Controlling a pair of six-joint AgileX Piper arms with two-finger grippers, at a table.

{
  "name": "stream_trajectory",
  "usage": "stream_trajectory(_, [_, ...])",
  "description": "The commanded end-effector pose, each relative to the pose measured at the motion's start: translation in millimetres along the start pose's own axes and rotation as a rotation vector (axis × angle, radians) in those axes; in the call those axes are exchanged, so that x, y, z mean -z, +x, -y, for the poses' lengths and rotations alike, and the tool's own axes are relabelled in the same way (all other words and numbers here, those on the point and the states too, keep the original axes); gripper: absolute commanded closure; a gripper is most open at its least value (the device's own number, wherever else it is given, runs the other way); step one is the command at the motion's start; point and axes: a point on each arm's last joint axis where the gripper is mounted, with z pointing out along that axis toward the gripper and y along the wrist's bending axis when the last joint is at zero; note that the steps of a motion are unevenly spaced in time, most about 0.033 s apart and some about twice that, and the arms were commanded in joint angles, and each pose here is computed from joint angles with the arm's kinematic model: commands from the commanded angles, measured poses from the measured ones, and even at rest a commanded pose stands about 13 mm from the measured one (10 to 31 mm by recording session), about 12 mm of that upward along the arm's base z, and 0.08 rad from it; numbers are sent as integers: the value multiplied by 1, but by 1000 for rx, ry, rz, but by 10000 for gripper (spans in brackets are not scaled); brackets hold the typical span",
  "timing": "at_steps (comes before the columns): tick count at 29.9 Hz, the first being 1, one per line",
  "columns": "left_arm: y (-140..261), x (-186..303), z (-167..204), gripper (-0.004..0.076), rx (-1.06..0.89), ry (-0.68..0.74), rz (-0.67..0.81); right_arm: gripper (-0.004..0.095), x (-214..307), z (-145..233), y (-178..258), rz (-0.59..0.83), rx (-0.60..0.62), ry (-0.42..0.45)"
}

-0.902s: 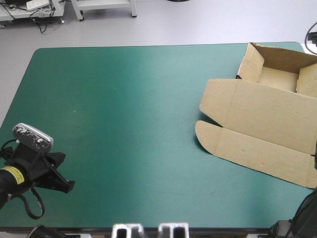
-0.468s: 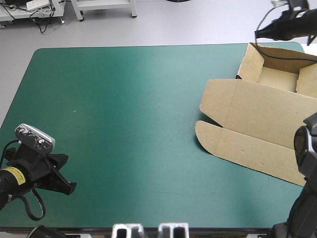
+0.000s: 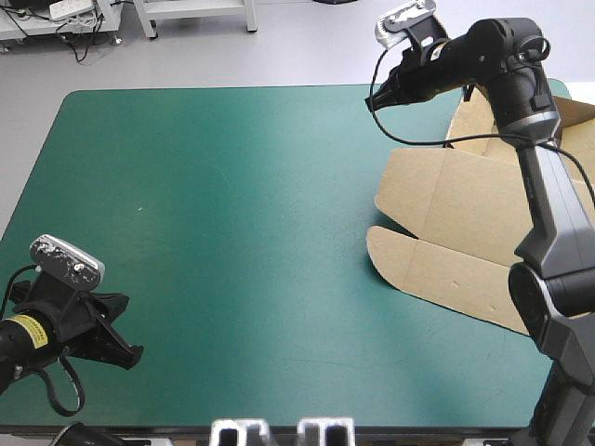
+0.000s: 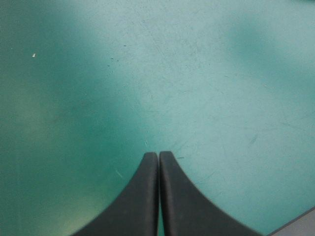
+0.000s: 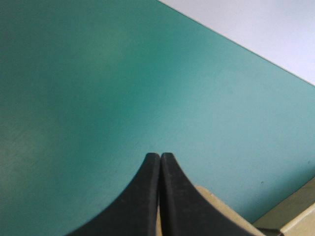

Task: Fold the box

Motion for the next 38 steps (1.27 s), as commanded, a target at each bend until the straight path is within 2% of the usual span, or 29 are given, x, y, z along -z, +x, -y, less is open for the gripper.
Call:
stream_trajectory(1, [-10,4,2,732,13,31,74,932,40,-16,8,-2,19,17])
stream_trajectory(10, [-25,-16,1,734,18,42,45,931,67,-42,104,-258,14,14])
stream_trajectory(15, [-33,-33,2,734,19,66,-11,932,81,-60,161,-342,2,-11])
stream_trajectory(21, [-39,-45,13,734,-24,196,-44,931,101,-80,214,-257,-32,25])
stream_trajectory(28, [-32,-53,15,734,-21,209,-79,932,129,-99,262,-186,-40,62])
stream_trajectory(33, [-12,-75,18,734,8,231,-167,931,145,-103,277,-137,-55,122])
stream_trajectory(38, [-7,-84,22,734,41,256,-158,932,152,-105,280,-113,-48,135])
